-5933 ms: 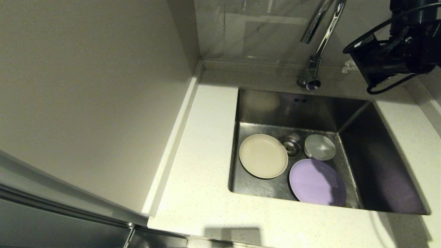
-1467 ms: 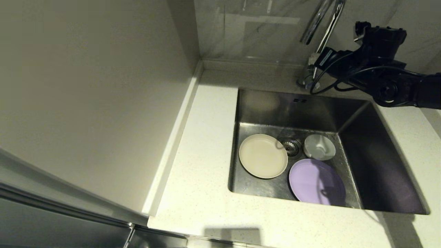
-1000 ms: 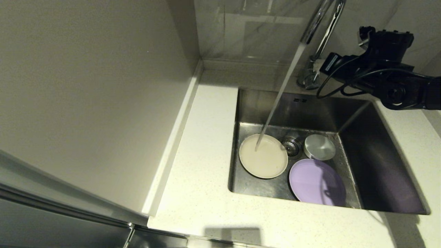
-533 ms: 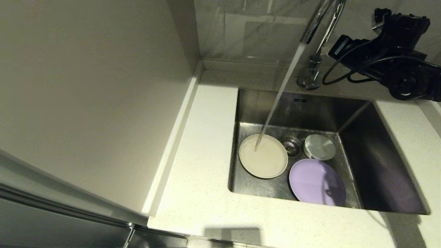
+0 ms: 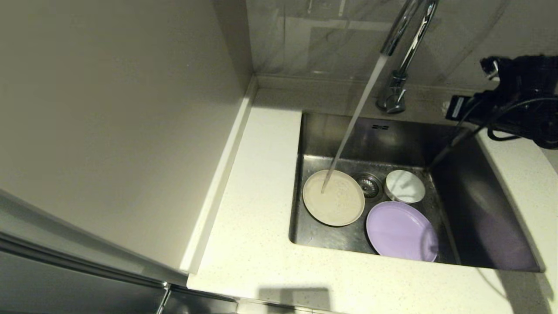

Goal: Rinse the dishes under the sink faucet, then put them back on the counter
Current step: Wait for the water to rinse the bowl

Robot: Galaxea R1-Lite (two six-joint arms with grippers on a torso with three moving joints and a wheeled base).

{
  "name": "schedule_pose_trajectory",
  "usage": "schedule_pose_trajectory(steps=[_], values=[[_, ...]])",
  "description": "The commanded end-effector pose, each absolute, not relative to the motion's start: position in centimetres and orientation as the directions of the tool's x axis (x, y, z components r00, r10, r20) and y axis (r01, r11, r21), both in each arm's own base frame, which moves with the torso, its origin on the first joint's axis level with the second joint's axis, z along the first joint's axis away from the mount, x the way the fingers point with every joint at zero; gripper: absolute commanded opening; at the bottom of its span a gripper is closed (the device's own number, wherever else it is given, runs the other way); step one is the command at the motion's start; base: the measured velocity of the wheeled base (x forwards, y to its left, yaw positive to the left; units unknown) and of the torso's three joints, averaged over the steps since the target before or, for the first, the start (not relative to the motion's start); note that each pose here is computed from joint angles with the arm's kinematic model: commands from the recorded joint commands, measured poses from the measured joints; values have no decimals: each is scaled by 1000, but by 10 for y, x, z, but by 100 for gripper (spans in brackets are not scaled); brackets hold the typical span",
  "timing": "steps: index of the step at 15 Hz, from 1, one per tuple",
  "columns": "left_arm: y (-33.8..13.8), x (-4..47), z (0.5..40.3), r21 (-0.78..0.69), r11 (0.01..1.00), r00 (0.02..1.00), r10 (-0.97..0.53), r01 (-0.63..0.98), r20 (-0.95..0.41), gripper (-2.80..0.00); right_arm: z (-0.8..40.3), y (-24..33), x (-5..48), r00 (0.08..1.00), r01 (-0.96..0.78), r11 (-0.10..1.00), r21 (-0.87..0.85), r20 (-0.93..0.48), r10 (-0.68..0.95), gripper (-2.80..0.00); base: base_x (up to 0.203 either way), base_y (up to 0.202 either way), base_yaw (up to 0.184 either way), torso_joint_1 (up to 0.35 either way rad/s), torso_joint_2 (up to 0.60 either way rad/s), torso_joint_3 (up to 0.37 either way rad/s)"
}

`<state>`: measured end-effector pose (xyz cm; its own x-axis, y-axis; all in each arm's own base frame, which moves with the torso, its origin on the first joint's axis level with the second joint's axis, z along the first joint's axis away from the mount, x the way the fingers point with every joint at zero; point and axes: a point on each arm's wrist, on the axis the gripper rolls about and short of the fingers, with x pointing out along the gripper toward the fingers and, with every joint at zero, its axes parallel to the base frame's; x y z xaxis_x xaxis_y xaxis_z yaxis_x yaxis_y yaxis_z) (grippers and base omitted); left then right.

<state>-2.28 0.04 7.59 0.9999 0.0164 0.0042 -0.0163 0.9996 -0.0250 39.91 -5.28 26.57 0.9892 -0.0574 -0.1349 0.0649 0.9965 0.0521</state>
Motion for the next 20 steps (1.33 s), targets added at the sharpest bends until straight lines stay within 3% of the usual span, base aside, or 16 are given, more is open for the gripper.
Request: schedule_pose_trajectory(steps=[1, 6, 8, 12, 16, 20], values=[[0, -23, 76, -25, 1000, 1000, 17, -17, 8, -280, 251, -73, 354, 964, 136, 990, -36, -225, -141, -280, 0, 0, 0, 0, 0, 0], [0, -23, 76, -26, 1000, 1000, 17, -17, 8, -280, 232, -58, 227, 932, 156, 983, -92, -316, -177, -280, 0, 0, 0, 0, 0, 0], [0, -23, 76, -25, 1000, 1000, 17, -17, 8, -280, 220, -41, 171, 950, 89, 993, -81, -293, -109, -280, 0, 0, 0, 0, 0, 0], [0, -23, 76, -26, 1000, 1000, 17, -17, 8, -280, 157, -8, 79, 957, -105, 994, -39, -275, 91, -280, 0, 0, 0, 0, 0, 0], [0, -23, 76, -26, 1000, 1000, 17, -17, 8, -280, 105, 3, 28, 950, -186, 983, -6, -255, 178, -280, 0, 0, 0, 0, 0, 0], [0, -23, 76, -26, 1000, 1000, 17, -17, 8, -280, 88, 1, 8, 964, -73, 996, -50, -258, 58, -280, 0, 0, 0, 0, 0, 0]])
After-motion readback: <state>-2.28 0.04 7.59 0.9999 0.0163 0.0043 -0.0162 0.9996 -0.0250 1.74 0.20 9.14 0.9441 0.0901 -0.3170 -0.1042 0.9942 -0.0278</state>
